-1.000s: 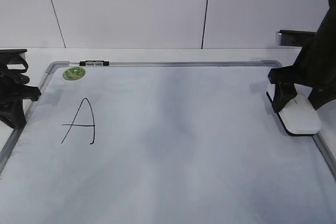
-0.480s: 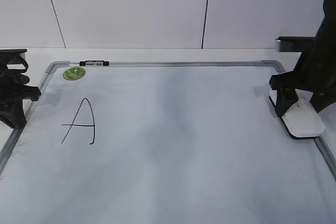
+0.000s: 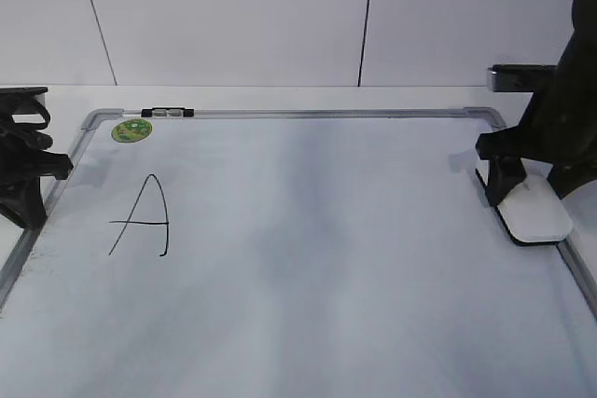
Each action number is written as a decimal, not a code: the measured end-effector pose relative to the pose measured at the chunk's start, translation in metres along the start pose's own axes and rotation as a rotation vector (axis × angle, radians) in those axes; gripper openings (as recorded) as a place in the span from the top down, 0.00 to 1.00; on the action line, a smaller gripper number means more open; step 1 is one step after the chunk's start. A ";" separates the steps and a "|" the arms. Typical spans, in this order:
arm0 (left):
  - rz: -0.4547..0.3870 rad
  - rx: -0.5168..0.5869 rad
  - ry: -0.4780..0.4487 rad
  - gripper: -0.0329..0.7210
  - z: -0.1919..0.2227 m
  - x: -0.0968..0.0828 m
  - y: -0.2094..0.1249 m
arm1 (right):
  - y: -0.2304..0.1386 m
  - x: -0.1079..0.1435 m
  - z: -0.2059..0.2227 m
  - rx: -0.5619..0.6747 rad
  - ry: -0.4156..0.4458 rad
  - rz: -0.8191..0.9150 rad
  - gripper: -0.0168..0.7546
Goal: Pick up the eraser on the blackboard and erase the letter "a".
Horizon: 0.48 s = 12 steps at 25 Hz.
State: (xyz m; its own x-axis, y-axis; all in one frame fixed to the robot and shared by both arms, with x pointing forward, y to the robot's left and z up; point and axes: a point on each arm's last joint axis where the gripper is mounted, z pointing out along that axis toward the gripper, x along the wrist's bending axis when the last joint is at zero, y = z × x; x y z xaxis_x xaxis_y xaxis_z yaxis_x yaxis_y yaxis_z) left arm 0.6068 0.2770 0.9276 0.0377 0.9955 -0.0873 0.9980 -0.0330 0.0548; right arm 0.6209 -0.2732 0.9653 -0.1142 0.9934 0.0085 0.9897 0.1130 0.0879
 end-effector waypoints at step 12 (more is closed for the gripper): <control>-0.001 0.000 -0.001 0.91 0.000 0.000 0.000 | 0.001 0.000 0.010 0.023 0.001 0.002 0.28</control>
State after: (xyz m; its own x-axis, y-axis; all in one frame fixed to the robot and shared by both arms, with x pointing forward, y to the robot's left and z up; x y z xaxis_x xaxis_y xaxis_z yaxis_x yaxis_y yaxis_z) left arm 0.6068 0.2769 0.9276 0.0367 0.9954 -0.0887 0.9980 -0.0319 0.0548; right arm 0.6224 -0.2731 0.9553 -0.1120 0.9937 0.0097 0.9917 0.1111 0.0651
